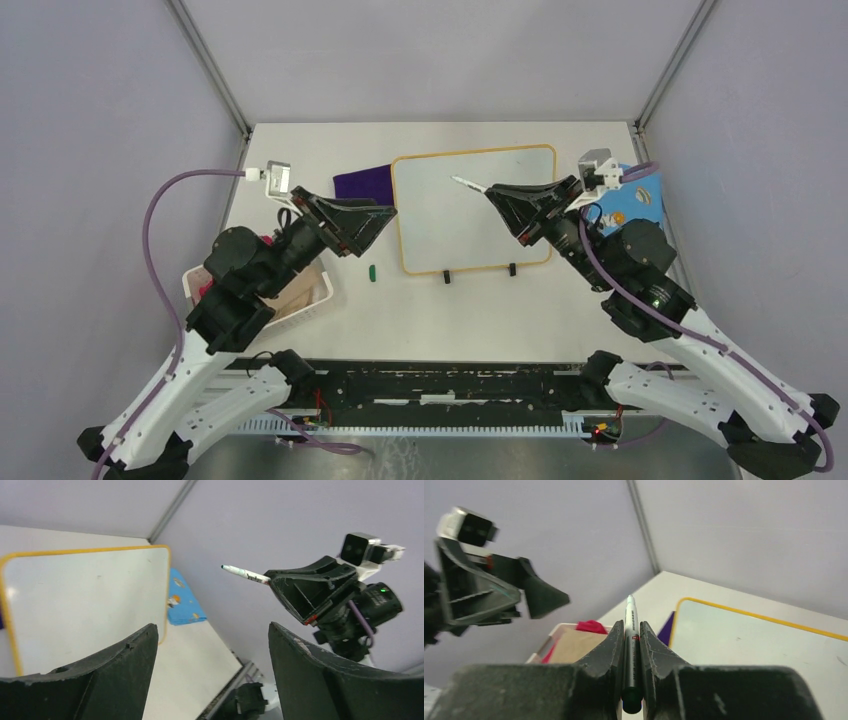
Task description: Write a sentence on the whiteboard
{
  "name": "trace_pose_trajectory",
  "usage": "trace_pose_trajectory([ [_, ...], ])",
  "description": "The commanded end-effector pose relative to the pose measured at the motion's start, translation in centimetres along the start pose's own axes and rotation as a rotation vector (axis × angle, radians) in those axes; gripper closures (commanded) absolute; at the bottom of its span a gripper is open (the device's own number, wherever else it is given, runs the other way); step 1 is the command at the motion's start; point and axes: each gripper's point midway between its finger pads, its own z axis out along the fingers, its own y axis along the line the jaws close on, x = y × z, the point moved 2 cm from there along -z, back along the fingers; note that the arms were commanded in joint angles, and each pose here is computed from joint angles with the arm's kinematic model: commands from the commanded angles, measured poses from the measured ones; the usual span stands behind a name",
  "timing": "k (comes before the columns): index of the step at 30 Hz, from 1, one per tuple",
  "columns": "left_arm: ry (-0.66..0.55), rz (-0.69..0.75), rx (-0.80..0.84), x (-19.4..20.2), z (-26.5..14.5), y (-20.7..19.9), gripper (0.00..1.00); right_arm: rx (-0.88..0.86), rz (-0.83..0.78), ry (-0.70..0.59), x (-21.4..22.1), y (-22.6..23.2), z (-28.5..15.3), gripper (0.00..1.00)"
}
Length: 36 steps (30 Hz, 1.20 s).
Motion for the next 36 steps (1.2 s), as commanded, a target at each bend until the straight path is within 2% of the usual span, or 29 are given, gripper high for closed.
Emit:
trace_pose_trajectory([
  [1, -0.018, 0.277, -0.153, -1.2, -1.8, 2.8, 0.14, 0.254, -0.271, 0.067, 1.2, -3.9, -0.6, 1.00],
  [5, 0.018, 0.401, -0.314, -0.6, -2.4, 6.6, 0.14, 0.407, -0.422, 0.123, 3.8, -5.4, -0.5, 1.00],
  [10, 0.000, 0.473, -0.383, -0.3, -1.9, 8.9, 0.11, 0.547, -0.607, 0.152, 6.6, -5.9, -0.6, 1.00],
  [14, -0.017, 0.502, -0.443, -0.2, -1.1, 10.6, 0.10, 0.551, -0.617, 0.143, 7.9, -6.2, -0.4, 1.00],
  [21, 0.083, 0.575, -0.529, 1.5, 0.2, 13.5, 0.09, 0.465, -0.621, 0.152, 10.0, -6.7, -0.5, 1.00],
  [24, 0.128, 0.609, -0.513, 2.6, 0.7, 14.2, 0.04, 0.439, -0.605, 0.158, 10.6, -6.9, -0.1, 1.00],
  [28, 0.173, 0.631, -0.470, 3.8, 2.1, 14.6, 0.03, 0.438, -0.606, 0.151, 11.0, -7.1, -0.2, 1.00],
  [31, 0.206, 0.625, -0.456, 4.7, 2.7, 15.0, 0.03, 0.437, -0.600, 0.134, 10.9, -7.2, -0.5, 1.00],
  [36, 0.215, 0.539, -0.435, 5.4, 3.0, 14.6, 0.03, 0.428, -0.597, 0.137, 10.6, -7.3, -1.4, 1.00],
])
